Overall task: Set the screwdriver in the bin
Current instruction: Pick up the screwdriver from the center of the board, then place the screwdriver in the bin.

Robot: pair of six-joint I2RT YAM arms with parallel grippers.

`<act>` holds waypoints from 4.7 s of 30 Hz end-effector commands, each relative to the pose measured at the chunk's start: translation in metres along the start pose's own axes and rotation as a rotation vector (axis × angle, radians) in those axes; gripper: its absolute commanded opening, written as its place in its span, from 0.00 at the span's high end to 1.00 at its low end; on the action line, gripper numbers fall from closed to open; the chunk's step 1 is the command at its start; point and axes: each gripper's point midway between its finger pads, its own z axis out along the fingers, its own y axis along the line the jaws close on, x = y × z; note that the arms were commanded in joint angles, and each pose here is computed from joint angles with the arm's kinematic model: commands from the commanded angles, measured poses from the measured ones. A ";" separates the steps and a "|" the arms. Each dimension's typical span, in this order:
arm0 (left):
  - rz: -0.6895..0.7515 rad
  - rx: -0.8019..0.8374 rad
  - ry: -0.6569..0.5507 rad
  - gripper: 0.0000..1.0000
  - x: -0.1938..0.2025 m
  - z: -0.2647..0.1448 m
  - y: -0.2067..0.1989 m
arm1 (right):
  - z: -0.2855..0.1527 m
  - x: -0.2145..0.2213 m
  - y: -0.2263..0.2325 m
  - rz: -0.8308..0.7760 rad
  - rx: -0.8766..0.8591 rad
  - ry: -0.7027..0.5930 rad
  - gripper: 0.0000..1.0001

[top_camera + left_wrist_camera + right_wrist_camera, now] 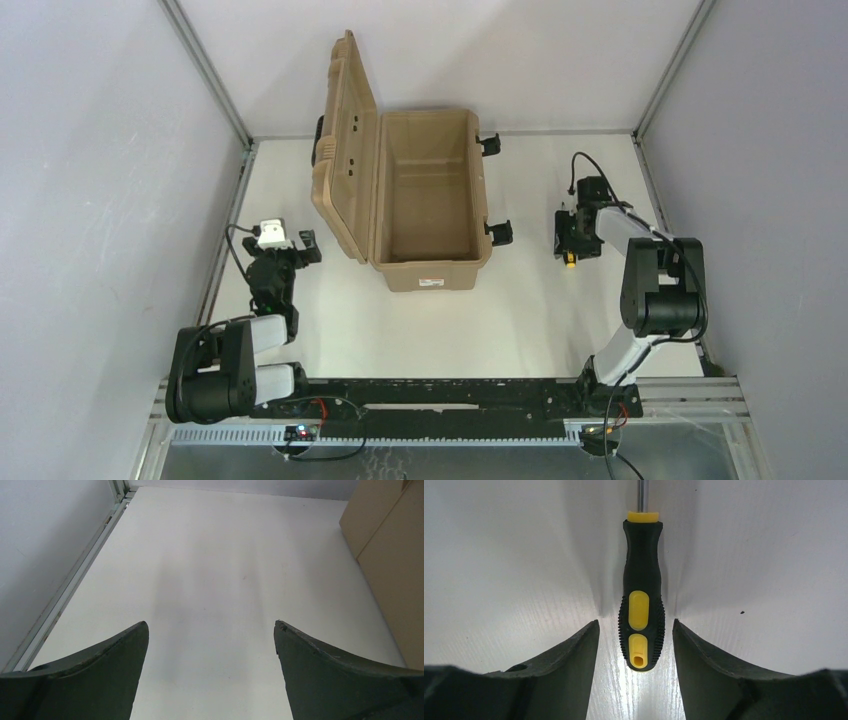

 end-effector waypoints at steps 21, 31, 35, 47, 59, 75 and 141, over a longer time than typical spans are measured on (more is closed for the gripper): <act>0.017 0.006 -0.058 0.00 -0.018 0.004 -0.001 | 0.010 -0.011 -0.004 -0.006 0.042 0.006 0.55; 0.017 0.003 -0.057 0.00 -0.017 0.004 0.001 | 0.007 -0.011 -0.003 -0.008 0.040 0.003 0.75; 0.017 0.005 -0.058 0.00 -0.018 0.004 0.000 | -0.002 -0.018 -0.002 -0.012 0.045 -0.021 0.81; 0.017 0.006 -0.057 0.00 -0.017 0.004 0.000 | -0.031 -0.041 0.002 -0.007 0.036 -0.086 1.00; 0.017 0.003 -0.056 0.00 -0.017 0.004 0.000 | -0.081 -0.072 -0.002 0.015 0.066 -0.209 1.00; 0.017 0.004 -0.056 0.00 -0.017 0.004 0.000 | -0.189 -0.137 0.017 0.015 0.040 -0.473 1.00; 0.017 0.005 -0.057 0.00 -0.017 0.004 0.000 | -0.125 -0.137 0.330 -0.084 -0.170 -0.293 1.00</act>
